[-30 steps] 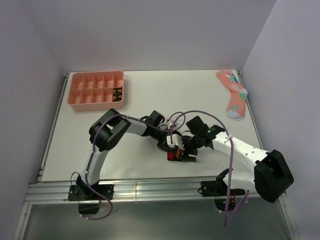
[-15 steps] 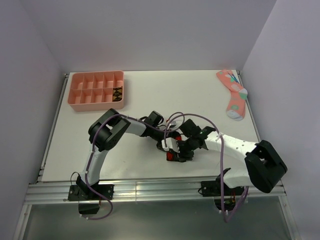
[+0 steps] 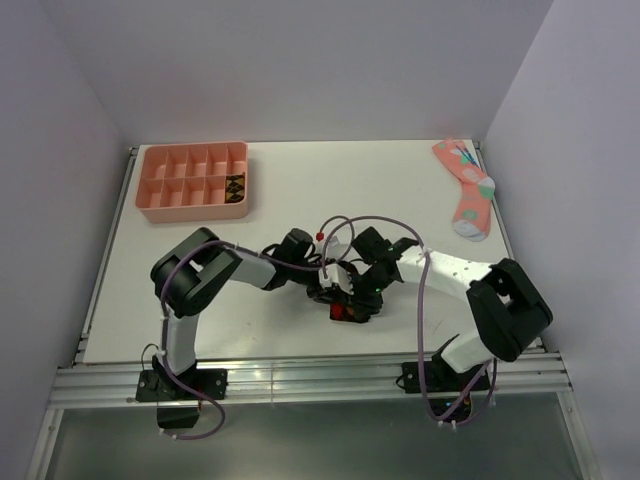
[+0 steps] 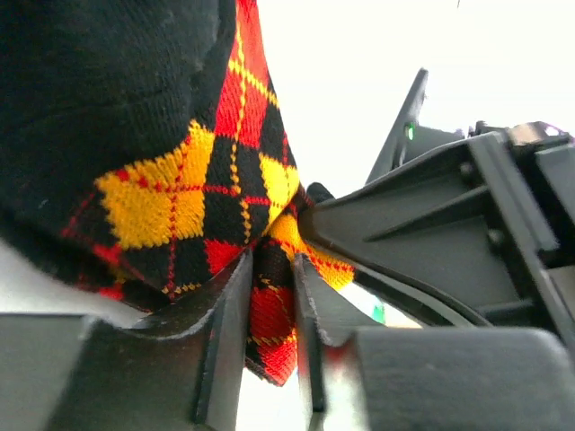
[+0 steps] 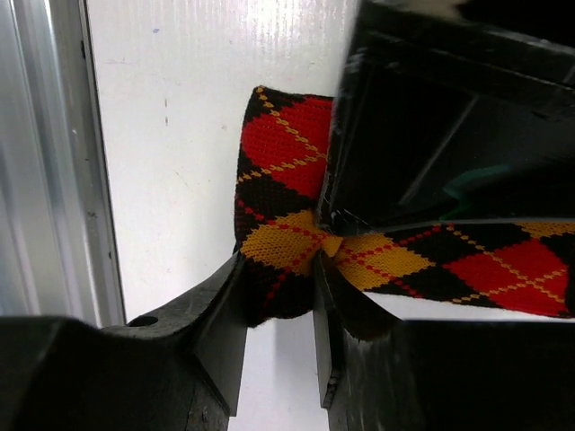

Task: Roll the socks
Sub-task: Roll the sock at the center of the board.

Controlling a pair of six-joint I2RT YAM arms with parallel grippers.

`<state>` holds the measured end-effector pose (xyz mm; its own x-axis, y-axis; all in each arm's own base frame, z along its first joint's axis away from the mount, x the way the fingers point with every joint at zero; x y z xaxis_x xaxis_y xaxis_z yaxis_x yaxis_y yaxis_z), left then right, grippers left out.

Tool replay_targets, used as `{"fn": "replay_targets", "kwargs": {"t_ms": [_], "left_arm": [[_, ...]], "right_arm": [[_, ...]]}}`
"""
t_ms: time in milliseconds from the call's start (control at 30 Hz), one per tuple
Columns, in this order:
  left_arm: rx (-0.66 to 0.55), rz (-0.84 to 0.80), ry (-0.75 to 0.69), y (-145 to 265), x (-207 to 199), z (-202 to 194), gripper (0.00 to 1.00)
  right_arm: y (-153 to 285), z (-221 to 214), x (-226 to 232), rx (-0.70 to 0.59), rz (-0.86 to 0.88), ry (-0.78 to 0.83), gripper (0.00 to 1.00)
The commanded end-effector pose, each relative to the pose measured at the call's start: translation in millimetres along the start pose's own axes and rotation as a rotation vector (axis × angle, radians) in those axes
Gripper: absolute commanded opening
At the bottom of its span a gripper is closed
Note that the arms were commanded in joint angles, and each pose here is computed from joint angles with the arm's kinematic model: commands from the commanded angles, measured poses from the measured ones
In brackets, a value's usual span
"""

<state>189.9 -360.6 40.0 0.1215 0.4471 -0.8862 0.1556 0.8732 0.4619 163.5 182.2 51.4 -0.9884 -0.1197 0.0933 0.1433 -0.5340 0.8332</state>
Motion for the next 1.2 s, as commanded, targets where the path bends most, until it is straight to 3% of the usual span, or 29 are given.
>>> {"fn": "replay_targets", "kwargs": {"t_ms": [0,167,433,767,833,967,1000,1167], "left_arm": [[-0.279,0.05,-0.084,3.9,-0.9,38.0,0.32],[-0.414,-0.028,-0.099,14.5,-12.3,43.9,0.38],[-0.632,-0.218,-0.171,48.8,-46.0,48.8,0.41],[-0.807,-0.2,-0.364,95.4,-44.9,23.8,0.38],[-0.808,-0.203,-0.422,100.5,-53.3,19.4,0.36],[-0.76,-0.014,-0.597,85.7,-52.2,18.5,0.37],[-0.694,0.035,-0.619,72.6,-50.2,5.7,0.37],[-0.583,0.114,-0.719,48.7,-52.8,1.6,0.41]], "right_arm": [[-2.8,-9.1,5.9,0.041,0.093,-0.083,0.29],[-7.5,-15.2,8.5,0.046,0.163,-0.15,0.29],[-11.7,-19.8,2.1,0.051,0.229,-0.232,0.29],[-1.3,-23.3,-18.1,0.068,0.345,-0.407,0.29],[-0.6,-25.7,-16.7,0.091,0.387,-0.453,0.29],[1.7,-24.9,-26.1,0.129,0.416,-0.505,0.29],[-0.8,-28.0,-26.3,0.149,0.438,-0.52,0.29],[1.1,-30.7,-39.8,0.196,0.446,-0.591,0.29]]}}
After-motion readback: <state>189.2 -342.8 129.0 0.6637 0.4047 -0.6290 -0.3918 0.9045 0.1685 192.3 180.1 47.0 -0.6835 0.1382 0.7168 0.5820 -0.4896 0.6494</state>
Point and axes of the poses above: each gripper's point midway between its finger pads, its own y axis back along the fingers, its own x axis along the line the jaws close on, z = x × y, the point moved 3 cm from there along y, back along the fingers, and after that the axes turned 5 degrees about y, right-handed, at the moved point
